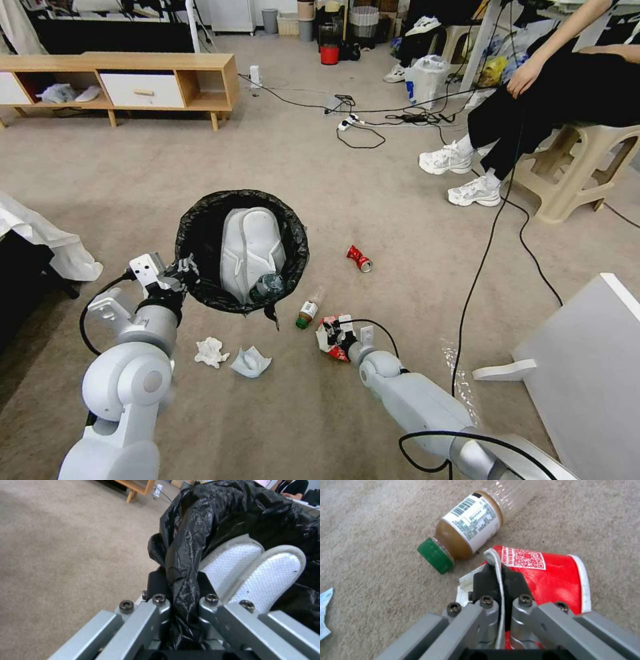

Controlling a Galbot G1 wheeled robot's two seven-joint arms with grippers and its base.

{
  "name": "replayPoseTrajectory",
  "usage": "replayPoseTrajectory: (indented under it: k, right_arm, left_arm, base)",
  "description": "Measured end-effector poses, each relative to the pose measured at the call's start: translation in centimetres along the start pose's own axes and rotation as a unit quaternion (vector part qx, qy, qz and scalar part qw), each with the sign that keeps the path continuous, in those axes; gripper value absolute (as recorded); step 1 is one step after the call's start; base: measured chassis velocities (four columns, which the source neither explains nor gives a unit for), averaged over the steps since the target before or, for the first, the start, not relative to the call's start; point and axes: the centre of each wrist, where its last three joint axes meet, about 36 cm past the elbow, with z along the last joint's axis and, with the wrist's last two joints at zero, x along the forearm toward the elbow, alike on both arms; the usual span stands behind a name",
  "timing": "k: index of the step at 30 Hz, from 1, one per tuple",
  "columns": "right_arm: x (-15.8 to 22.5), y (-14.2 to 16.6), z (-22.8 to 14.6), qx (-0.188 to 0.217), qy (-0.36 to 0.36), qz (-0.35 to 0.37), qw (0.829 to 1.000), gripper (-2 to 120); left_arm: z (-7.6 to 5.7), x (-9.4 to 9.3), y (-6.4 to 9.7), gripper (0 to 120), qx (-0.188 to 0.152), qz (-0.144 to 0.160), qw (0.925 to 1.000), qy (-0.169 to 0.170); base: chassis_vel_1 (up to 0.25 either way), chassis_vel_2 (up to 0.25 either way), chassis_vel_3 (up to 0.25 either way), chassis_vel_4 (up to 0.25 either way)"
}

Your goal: Pick up the trash bin and place the garbage on the floor into it.

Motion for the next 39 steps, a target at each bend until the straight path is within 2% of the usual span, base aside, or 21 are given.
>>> replayPoseTrajectory:
  k: [13, 20, 23, 25, 29, 34, 39]
  right_arm:
    - [0.5, -0.6, 0.0, -0.005, -0.008, 0.007, 1.000, 0]
    - [2.5, -2.1, -3.2, -0.015, -0.058, 0.030, 0.998, 0]
    - [4.5, -3.5, -4.8, -0.016, -0.084, 0.045, 0.995, 0]
    - [7.1, -5.0, -7.1, -0.015, -0.116, 0.062, 0.991, 0]
    - [8.6, -6.2, -8.5, -0.006, -0.136, 0.073, 0.988, 0]
    - [13.2, -8.7, -12.5, 0.010, -0.202, 0.099, 0.974, 0]
    - [16.9, -9.6, -17.0, 0.021, -0.275, 0.109, 0.955, 0]
  left_arm:
    - [0.0, 0.1, 0.0, 4, -0.001, 0.000, 1.0000, -0.001]
    - [-0.3, 0.2, 0.1, 4, -0.001, 0.001, 1.0000, 0.001]
    - [-0.5, 0.1, 0.0, 4, 0.001, 0.004, 1.0000, 0.003]
    - [-0.5, -0.1, -0.2, 4, 0.003, 0.007, 0.9999, 0.008]
    - [-0.5, -0.2, -0.4, 4, 0.006, 0.009, 0.9999, 0.012]
    - [-0.5, -0.2, -0.5, 4, 0.011, 0.010, 0.9994, 0.030]
    - [-1.3, 0.4, -0.9, 4, 0.021, 0.007, 0.9976, 0.066]
  base:
    - [0.000, 0.000, 0.000, 0.000]
    - [0.000, 0.000, 0.000, 0.000]
    - [0.000, 0.000, 0.000, 0.000]
    - [0.000, 0.000, 0.000, 0.000]
    - [0.000, 0.000, 0.000, 0.000]
    - [0.000, 0.000, 0.000, 0.000]
    - [0.000, 0.000, 0.000, 0.000]
